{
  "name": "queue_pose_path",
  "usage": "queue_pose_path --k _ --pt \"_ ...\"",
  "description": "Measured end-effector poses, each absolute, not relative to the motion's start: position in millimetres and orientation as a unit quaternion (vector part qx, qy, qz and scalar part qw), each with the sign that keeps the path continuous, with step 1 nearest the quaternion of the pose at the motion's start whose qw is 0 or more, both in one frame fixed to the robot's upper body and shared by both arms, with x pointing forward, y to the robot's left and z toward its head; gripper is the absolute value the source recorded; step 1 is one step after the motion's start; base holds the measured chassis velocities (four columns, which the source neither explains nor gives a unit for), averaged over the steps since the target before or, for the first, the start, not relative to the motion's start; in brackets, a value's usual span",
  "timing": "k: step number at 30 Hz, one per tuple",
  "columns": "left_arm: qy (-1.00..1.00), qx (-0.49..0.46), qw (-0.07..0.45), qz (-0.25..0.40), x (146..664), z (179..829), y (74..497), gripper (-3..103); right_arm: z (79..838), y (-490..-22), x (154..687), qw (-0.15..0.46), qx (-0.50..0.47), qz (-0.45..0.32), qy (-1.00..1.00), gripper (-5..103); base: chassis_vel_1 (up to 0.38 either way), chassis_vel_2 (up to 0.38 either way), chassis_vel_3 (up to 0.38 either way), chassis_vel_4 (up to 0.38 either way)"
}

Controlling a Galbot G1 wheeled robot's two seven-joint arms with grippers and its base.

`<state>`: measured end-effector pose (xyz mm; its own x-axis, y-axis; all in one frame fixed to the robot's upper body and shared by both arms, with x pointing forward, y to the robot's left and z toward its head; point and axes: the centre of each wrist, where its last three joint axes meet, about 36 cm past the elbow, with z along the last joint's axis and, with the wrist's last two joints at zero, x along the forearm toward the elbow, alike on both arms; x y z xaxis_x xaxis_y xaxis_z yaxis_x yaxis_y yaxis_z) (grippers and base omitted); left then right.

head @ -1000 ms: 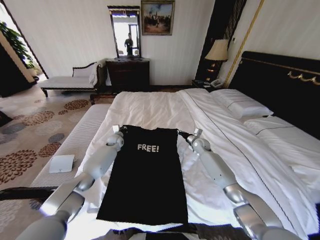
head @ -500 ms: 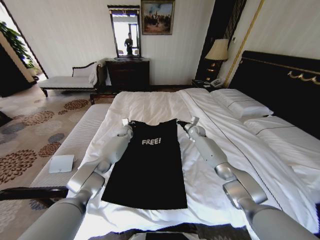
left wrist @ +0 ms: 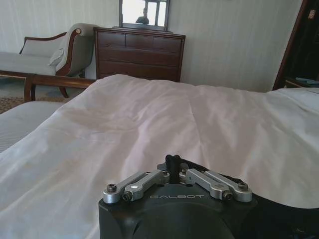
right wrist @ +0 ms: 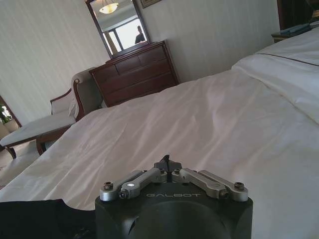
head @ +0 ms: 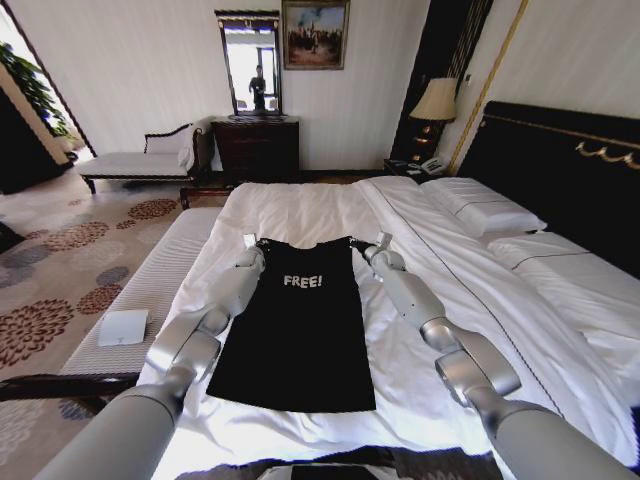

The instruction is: Fold the clothes on the bed.

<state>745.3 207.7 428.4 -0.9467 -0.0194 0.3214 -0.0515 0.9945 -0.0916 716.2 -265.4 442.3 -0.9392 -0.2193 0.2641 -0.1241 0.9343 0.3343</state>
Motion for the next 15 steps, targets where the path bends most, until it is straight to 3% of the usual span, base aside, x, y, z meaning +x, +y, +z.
queue_pose_path --k 8,15 --pt "-0.988 0.011 0.148 0.041 731.1 411.1 204.4 3 421.5 -263.9 697.5 0.149 0.1 -0.108 -0.978 0 0.0 0.0 0.0 0.0" --pt "-0.993 -0.006 0.108 0.045 685.3 374.3 208.8 3 376.4 -253.2 649.4 0.137 0.115 -0.05 -0.983 0 0.0 0.0 0.0 0.0"
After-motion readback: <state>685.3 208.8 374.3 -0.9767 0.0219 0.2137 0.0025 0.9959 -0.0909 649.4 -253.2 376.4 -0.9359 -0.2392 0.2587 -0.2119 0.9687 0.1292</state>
